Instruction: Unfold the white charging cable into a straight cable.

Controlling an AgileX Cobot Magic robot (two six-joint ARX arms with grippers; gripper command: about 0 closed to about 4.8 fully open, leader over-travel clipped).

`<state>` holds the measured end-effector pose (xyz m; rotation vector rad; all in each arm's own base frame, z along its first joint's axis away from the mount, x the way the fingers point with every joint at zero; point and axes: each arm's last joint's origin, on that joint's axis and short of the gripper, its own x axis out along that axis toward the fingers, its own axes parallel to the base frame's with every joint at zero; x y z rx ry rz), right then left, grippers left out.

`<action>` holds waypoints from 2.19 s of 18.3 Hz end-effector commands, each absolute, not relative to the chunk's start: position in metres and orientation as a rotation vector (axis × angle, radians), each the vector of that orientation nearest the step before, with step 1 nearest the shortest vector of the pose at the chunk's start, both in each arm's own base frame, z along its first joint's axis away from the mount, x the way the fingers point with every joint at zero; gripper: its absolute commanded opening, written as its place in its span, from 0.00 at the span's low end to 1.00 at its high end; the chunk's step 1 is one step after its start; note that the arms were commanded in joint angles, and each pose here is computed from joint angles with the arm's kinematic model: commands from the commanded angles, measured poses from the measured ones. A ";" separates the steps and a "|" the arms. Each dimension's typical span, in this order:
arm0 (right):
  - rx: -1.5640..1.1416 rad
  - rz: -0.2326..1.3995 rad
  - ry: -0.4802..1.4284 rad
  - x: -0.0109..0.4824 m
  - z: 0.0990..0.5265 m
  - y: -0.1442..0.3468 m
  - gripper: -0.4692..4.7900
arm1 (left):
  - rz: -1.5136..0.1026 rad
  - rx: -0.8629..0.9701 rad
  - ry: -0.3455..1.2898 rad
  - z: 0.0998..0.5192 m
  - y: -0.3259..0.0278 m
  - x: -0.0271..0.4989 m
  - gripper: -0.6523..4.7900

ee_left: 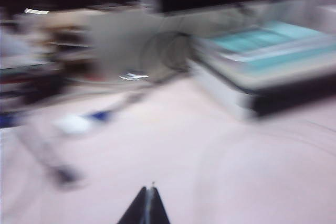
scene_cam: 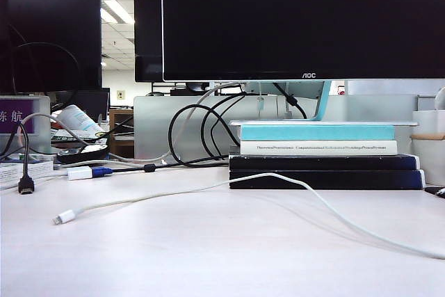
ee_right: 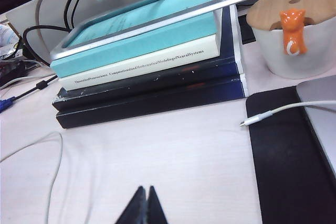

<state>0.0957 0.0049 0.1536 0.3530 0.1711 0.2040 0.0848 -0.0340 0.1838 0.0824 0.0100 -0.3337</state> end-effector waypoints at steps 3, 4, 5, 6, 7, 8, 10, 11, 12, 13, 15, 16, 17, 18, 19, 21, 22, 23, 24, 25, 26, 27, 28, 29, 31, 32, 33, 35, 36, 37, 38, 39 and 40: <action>0.353 0.207 0.143 0.096 0.155 0.005 0.09 | -0.119 0.075 -0.051 0.190 -0.011 0.091 0.11; 0.353 0.208 0.143 0.096 0.155 0.005 0.09 | -0.103 0.076 -0.050 0.190 -0.009 0.091 0.11; 0.351 0.191 0.147 0.096 0.154 0.005 0.09 | -0.091 0.076 -0.049 0.190 -0.008 0.091 0.11; 0.348 0.161 0.149 0.096 0.153 0.006 0.09 | -0.088 0.076 -0.047 0.189 -0.008 0.091 0.11; 0.344 0.137 0.152 0.096 0.153 0.007 0.09 | -0.085 0.076 -0.042 0.187 -0.008 0.092 0.11; 0.337 0.111 0.150 0.096 0.153 0.009 0.09 | -0.085 0.076 -0.036 0.183 -0.008 0.093 0.11; 0.331 0.125 0.167 0.095 0.151 0.013 0.09 | -0.084 0.077 -0.026 0.180 -0.008 0.093 0.11; 0.329 0.147 0.179 0.095 0.150 0.015 0.09 | -0.063 0.077 -0.008 0.174 -0.006 0.095 0.11; 0.328 0.149 0.185 0.095 0.150 0.016 0.09 | -0.050 0.078 0.005 0.170 -0.004 0.096 0.11; 0.327 0.147 0.199 0.095 0.149 0.016 0.09 | -0.041 0.078 0.012 0.166 -0.004 0.097 0.11; 0.327 0.146 0.201 0.095 0.148 0.016 0.09 | -0.037 0.078 0.009 0.164 -0.003 0.097 0.11; 0.327 0.144 0.198 0.095 0.149 0.015 0.09 | -0.036 0.078 -0.007 0.166 -0.003 0.097 0.11; 0.327 0.145 0.198 0.095 0.149 0.015 0.09 | -0.037 0.078 0.000 0.165 -0.003 0.097 0.11; 0.328 0.152 0.191 0.095 0.149 0.016 0.09 | -0.037 0.078 0.005 0.165 -0.003 0.097 0.11; 0.329 0.156 0.179 0.095 0.151 0.016 0.09 | -0.037 0.078 0.006 0.165 -0.003 0.097 0.11; 0.333 0.160 0.136 0.096 0.155 0.015 0.09 | -0.037 0.078 0.006 0.165 -0.003 0.097 0.11; 0.334 0.159 0.112 0.096 0.157 0.015 0.09 | -0.038 0.078 0.006 0.165 -0.003 0.097 0.11; 0.336 0.151 0.091 0.096 0.159 0.014 0.09 | -0.038 0.078 0.006 0.165 -0.003 0.097 0.11; 0.336 0.149 0.089 0.096 0.159 0.014 0.09 | -0.037 0.078 0.006 0.165 -0.003 0.097 0.11; 0.337 0.149 0.081 0.096 0.160 0.014 0.09 | -0.038 0.078 0.006 0.165 -0.003 0.097 0.11; 0.337 0.152 0.068 0.096 0.161 0.014 0.09 | -0.038 0.078 0.006 0.165 -0.003 0.097 0.11; 0.314 0.142 0.074 0.096 0.160 0.013 0.09 | -0.038 0.078 0.006 0.165 -0.003 0.097 0.11; 0.257 0.126 0.081 0.096 0.159 0.013 0.09 | -0.038 0.078 0.006 0.165 -0.003 0.097 0.11; 0.150 0.088 0.067 0.097 0.159 0.012 0.09 | -0.038 0.078 0.006 0.165 -0.003 0.097 0.11; 0.025 0.035 0.050 0.097 0.160 0.010 0.09 | -0.037 0.078 0.006 0.165 -0.003 0.097 0.11; -0.012 0.019 0.049 0.097 0.160 0.010 0.09 | -0.038 0.078 0.006 0.165 -0.003 0.097 0.11; -0.011 0.020 0.049 0.097 0.160 0.010 0.09 | -0.037 0.078 0.006 0.165 -0.003 0.097 0.11; -0.010 0.020 0.042 0.097 0.161 0.010 0.09 | -0.038 0.078 0.006 0.165 -0.003 0.097 0.11; -0.011 0.021 0.044 0.097 0.161 0.010 0.09 | -0.037 0.078 0.006 0.165 -0.003 0.097 0.11; -0.011 0.021 0.047 0.097 0.160 0.010 0.09 | -0.037 0.078 0.006 0.165 -0.003 0.097 0.11; -0.011 0.021 0.049 0.097 0.160 0.010 0.09 | -0.038 0.078 0.006 0.165 -0.003 0.097 0.11; -0.011 0.021 0.050 0.097 0.160 0.010 0.09 | -0.038 0.078 0.006 0.165 -0.003 0.097 0.11; -0.011 0.021 0.050 0.097 0.160 0.010 0.09 | -0.037 0.078 0.006 0.165 -0.003 0.097 0.11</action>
